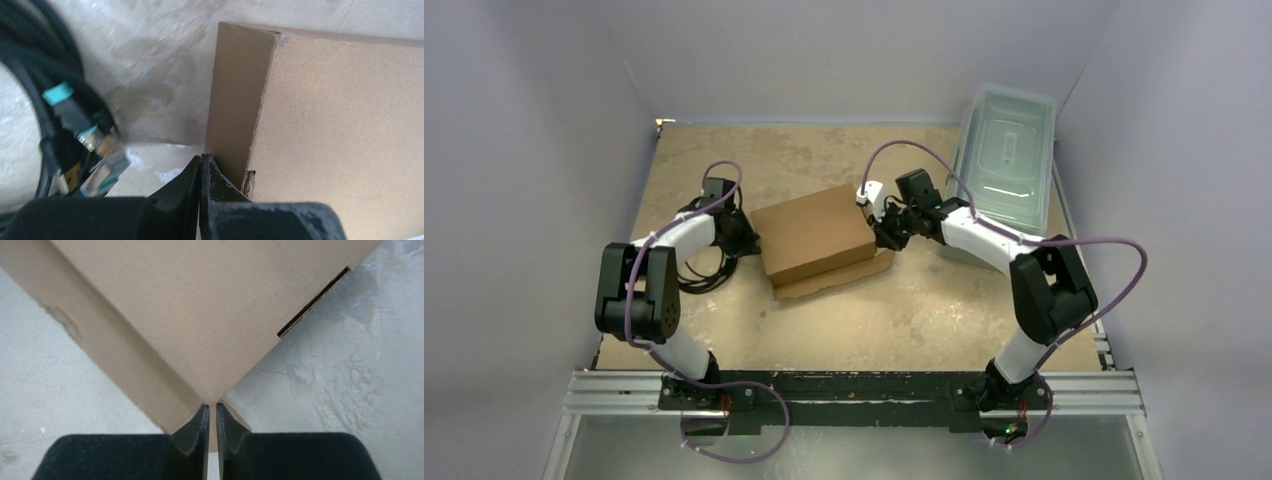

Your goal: Fold the paper box

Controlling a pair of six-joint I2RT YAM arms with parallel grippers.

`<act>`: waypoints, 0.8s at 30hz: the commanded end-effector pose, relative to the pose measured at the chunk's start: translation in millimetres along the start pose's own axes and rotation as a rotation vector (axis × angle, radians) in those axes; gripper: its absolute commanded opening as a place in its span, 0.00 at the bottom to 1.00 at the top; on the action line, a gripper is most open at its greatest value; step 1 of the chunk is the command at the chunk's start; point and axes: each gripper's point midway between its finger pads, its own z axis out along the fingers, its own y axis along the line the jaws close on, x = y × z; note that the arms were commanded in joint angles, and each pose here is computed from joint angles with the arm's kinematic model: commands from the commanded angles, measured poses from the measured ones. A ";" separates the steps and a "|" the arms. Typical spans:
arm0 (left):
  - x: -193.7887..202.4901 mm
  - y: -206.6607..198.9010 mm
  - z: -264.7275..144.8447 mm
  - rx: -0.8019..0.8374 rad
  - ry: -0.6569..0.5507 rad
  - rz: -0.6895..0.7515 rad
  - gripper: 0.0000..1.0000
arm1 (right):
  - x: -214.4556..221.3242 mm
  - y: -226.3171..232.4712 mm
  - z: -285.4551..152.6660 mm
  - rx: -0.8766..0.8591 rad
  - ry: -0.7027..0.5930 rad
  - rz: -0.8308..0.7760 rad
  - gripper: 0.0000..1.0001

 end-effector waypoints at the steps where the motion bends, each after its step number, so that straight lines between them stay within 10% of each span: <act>1: -28.5 -26.5 -0.5 0.066 -0.039 0.096 0.00 | -34.8 -3.2 -33.6 0.069 -0.099 -0.122 0.13; 12: -57.5 -34.0 -50.1 0.124 -0.202 0.274 0.03 | -79.7 -4.1 -83.3 0.130 -0.276 -0.158 0.38; 17: -29.1 -43.1 -81.3 0.294 -0.239 0.323 0.37 | -104.7 -3.5 -72.7 0.054 -0.370 -0.020 0.54; 24: -2.3 -41.5 -78.2 0.428 -0.155 0.229 0.58 | -106.9 -36.5 -25.6 -0.061 -0.320 0.293 0.60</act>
